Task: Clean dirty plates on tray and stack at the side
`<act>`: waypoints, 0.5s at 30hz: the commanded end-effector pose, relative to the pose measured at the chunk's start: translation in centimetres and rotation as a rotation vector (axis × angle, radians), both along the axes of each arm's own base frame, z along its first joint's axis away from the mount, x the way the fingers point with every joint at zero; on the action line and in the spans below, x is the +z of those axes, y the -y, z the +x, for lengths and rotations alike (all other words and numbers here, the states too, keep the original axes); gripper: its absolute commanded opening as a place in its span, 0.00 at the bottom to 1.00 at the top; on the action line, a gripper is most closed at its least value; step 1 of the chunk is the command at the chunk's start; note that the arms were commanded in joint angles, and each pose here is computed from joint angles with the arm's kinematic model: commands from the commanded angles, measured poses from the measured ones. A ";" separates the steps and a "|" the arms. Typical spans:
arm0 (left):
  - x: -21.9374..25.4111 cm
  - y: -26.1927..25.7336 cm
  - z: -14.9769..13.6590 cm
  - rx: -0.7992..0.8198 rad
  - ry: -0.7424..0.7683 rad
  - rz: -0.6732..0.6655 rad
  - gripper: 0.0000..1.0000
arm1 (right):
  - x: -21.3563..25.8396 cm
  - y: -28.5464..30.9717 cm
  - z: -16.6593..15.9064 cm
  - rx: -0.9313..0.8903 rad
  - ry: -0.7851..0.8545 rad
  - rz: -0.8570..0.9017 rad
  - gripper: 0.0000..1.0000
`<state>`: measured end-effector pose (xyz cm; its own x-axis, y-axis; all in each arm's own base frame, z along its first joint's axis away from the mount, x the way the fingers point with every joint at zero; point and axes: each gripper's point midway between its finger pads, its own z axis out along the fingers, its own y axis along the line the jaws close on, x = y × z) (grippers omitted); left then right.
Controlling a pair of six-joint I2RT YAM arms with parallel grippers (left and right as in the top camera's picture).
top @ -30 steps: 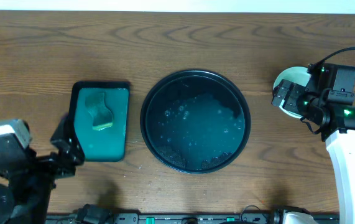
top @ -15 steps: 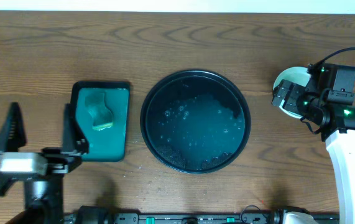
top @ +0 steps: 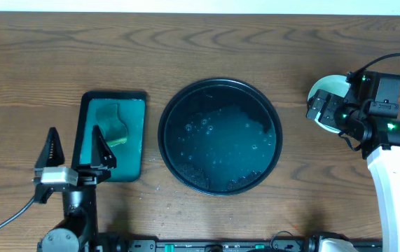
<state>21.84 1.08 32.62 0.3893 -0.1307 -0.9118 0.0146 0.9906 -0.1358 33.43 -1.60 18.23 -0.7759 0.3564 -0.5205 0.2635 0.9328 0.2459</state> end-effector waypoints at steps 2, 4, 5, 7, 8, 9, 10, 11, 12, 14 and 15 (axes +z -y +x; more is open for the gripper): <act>-2.3 -1.0 -0.1 0.003 0.005 -0.091 0.82 | 0.4 -0.1 0.2 0.010 0.009 -0.010 0.99; -3.3 -1.5 0.1 0.012 0.006 -0.121 0.82 | 0.4 -0.1 0.2 0.010 0.009 -0.011 0.99; -3.8 -1.6 0.2 0.012 -0.003 -0.139 0.82 | 0.4 -0.1 0.2 0.010 0.009 -0.011 0.99; -4.9 -1.8 0.6 0.010 -0.024 -0.158 0.82 | 0.4 -0.1 0.2 0.010 0.009 -0.011 0.99; -5.4 -1.8 0.8 0.010 -0.037 -0.162 0.82 | 0.4 -0.1 0.2 0.010 0.009 -0.011 0.99; -6.1 -1.8 1.0 0.010 -0.054 -0.165 0.82 | 0.4 -0.1 0.2 0.010 0.009 -0.011 0.99; -6.7 -1.8 1.2 0.009 -0.067 -0.166 0.82 | 0.4 -0.1 0.2 0.010 0.009 -0.011 0.99; -7.5 -1.8 1.4 0.010 -0.085 -0.169 0.82 | 0.4 -0.1 0.2 0.010 0.009 -0.011 0.99; -8.1 -1.8 1.6 0.009 -0.099 -0.174 0.82 | 0.4 -0.1 0.2 0.010 0.009 -0.011 0.99; -9.7 -1.9 2.0 0.008 -0.160 -0.193 0.82 | 0.4 -0.1 0.2 0.010 0.009 -0.011 0.99; -10.5 -1.9 2.2 0.008 -0.193 -0.202 0.82 | 0.4 -0.1 0.2 0.010 0.009 -0.011 0.99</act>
